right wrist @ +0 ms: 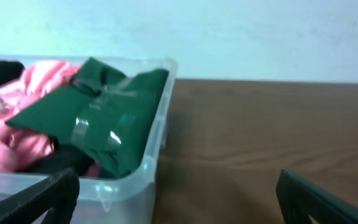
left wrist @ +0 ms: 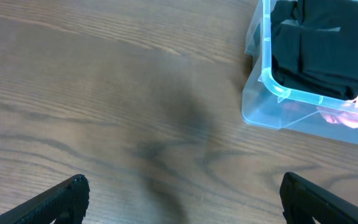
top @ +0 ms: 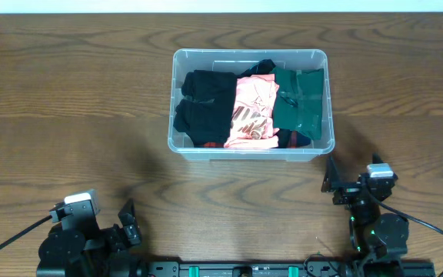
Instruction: Pack container
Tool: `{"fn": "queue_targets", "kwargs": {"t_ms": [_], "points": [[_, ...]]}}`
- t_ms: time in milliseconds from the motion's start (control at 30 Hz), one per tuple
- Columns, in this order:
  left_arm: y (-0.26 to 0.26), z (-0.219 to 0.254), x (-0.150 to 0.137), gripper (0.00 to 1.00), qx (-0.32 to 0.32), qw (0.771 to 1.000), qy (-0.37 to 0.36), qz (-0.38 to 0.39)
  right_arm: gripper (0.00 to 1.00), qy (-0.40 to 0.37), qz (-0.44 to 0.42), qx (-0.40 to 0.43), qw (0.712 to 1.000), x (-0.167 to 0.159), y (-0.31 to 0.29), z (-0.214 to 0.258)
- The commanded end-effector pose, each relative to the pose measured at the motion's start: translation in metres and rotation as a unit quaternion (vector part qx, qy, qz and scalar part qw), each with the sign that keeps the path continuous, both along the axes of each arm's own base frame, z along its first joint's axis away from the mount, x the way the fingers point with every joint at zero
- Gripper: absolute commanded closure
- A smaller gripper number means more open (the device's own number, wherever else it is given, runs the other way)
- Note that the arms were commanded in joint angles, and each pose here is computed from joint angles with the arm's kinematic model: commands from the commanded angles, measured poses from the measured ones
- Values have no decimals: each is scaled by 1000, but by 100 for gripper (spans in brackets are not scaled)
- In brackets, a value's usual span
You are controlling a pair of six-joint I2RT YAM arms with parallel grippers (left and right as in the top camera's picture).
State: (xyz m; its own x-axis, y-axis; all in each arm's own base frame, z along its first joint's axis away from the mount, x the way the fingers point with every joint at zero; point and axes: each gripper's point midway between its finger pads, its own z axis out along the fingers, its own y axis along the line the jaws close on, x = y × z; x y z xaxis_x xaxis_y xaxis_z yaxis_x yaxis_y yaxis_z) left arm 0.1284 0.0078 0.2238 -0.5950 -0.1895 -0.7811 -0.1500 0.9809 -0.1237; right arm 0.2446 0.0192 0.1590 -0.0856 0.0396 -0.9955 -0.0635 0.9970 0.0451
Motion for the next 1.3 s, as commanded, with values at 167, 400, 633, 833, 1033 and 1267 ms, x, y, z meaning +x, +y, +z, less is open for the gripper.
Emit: {"fn": "queue_targets", "kwargs": {"t_ms": [167,400,633,833,1033,1267], "points": [[-2,0,0,2,2,1000,0,-7,1,-4,8,-13,1000,0,3,-2],[-2,0,0,2,2,1000,0,-7,1,-4,8,-13,1000,0,3,-2],[-2,0,0,2,2,1000,0,-7,1,-4,8,-13,1000,0,3,-2],[-2,-1,0,2,2,1000,0,-7,1,-4,8,-13,1000,0,3,-2],[8,-13,0,2,13,999,-20,22,1,-4,8,-13,1000,0,3,-2],[14,-60,37,2,11,995,-90,43,1,-4,8,-13,1000,0,3,-2]]}}
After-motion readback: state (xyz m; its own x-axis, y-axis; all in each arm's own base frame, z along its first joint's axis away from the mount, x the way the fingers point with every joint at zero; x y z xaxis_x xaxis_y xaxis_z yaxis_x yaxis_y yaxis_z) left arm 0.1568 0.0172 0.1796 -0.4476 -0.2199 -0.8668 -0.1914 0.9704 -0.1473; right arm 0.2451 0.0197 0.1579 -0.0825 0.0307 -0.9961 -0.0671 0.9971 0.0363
